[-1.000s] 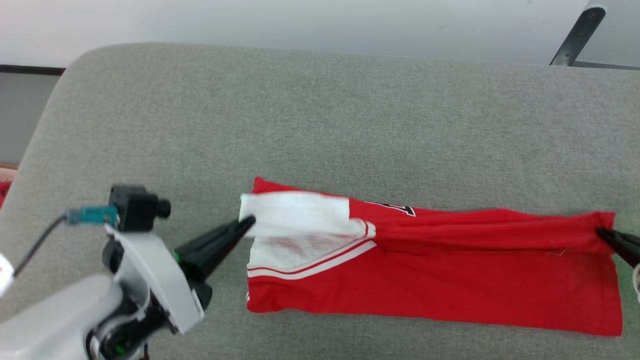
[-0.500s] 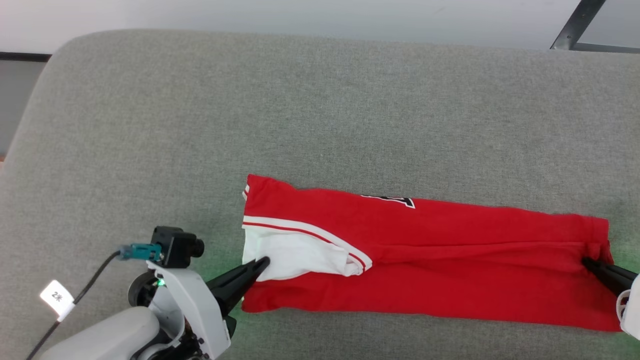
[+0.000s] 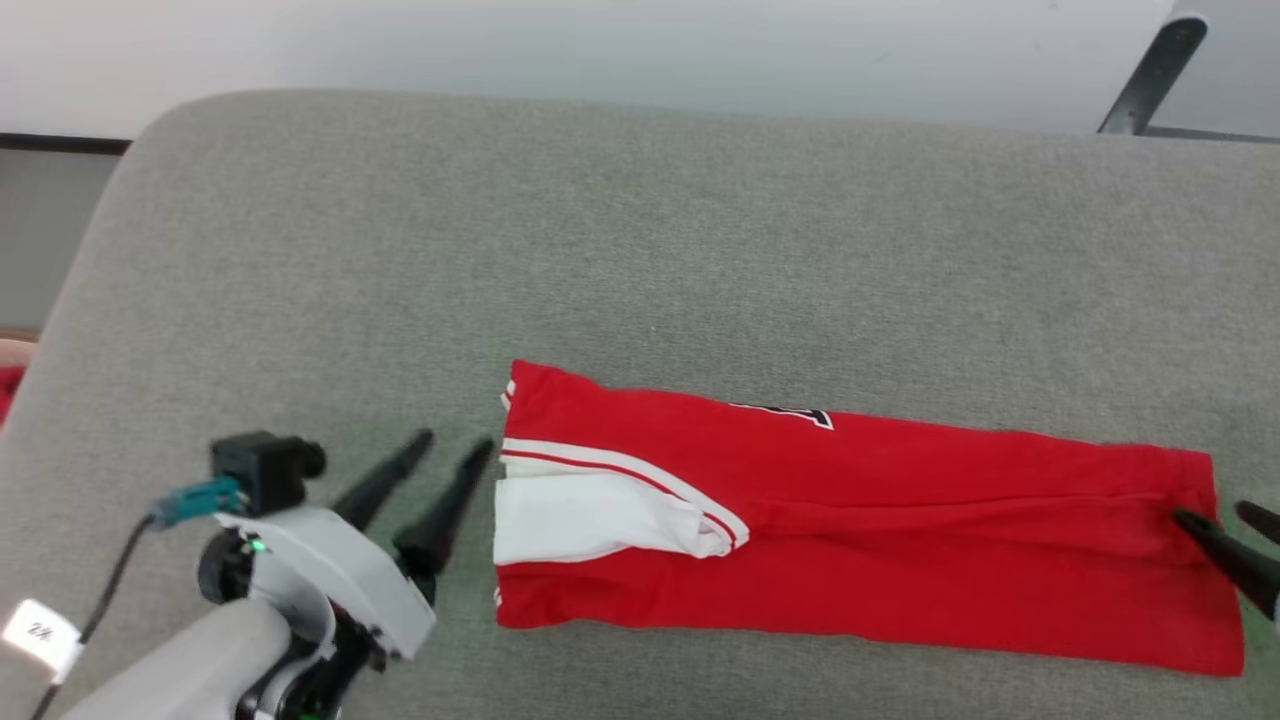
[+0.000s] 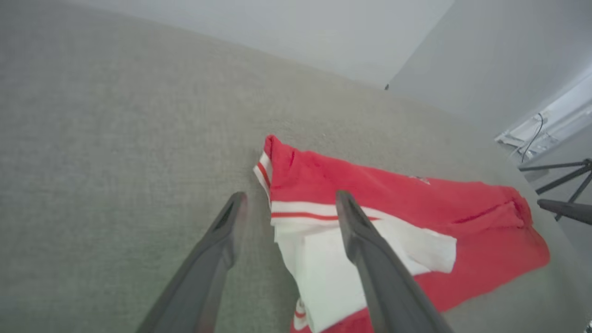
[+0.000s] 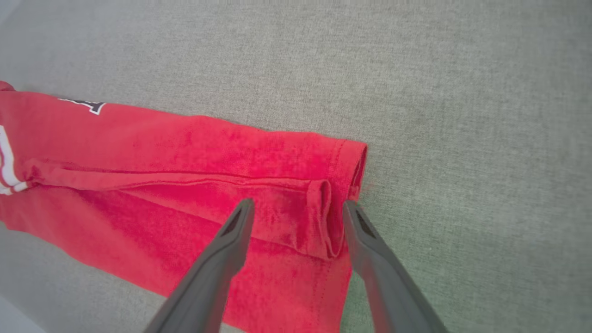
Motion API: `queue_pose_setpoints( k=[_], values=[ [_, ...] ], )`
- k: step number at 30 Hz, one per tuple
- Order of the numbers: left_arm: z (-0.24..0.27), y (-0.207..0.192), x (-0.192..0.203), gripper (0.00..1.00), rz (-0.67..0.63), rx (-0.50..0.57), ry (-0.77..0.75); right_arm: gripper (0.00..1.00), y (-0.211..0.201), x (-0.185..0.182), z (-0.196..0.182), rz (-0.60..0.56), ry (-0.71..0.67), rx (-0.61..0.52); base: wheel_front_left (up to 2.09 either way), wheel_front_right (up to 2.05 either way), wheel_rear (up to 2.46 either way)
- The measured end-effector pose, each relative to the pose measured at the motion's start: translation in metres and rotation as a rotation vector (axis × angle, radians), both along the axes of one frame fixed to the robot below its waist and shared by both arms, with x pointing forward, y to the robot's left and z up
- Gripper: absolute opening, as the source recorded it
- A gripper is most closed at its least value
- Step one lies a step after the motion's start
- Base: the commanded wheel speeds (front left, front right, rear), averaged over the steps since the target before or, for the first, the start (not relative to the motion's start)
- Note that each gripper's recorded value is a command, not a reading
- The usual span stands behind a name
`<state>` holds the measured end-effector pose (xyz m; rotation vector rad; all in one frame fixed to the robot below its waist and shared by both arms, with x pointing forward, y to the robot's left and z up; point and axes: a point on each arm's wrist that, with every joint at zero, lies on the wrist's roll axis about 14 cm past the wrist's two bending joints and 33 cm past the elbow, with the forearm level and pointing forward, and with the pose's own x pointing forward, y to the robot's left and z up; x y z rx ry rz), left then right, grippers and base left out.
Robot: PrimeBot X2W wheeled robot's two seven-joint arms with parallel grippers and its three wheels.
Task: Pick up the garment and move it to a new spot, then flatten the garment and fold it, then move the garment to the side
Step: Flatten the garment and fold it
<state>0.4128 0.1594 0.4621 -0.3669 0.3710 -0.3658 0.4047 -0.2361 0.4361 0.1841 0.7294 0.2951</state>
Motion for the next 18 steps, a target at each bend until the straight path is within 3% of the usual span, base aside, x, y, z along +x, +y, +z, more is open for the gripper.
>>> queue_pose_setpoints(
  k=[5,12,18],
  values=[
    [0.023,0.025,0.004,1.0,0.187,-0.022,-0.106,1.0,-0.01,-0.005,0.001,0.008,0.069,-0.029,0.0,0.0,0.0],
    [0.015,0.034,-0.027,1.0,0.323,-0.013,-0.145,1.0,-0.022,-0.018,-0.016,0.012,0.247,-0.059,0.0,0.0,0.0],
    [0.015,0.057,-0.047,1.0,0.394,0.084,-0.192,1.0,-0.022,-0.015,-0.025,0.008,0.325,-0.068,0.0,0.0,0.0]
  ],
)
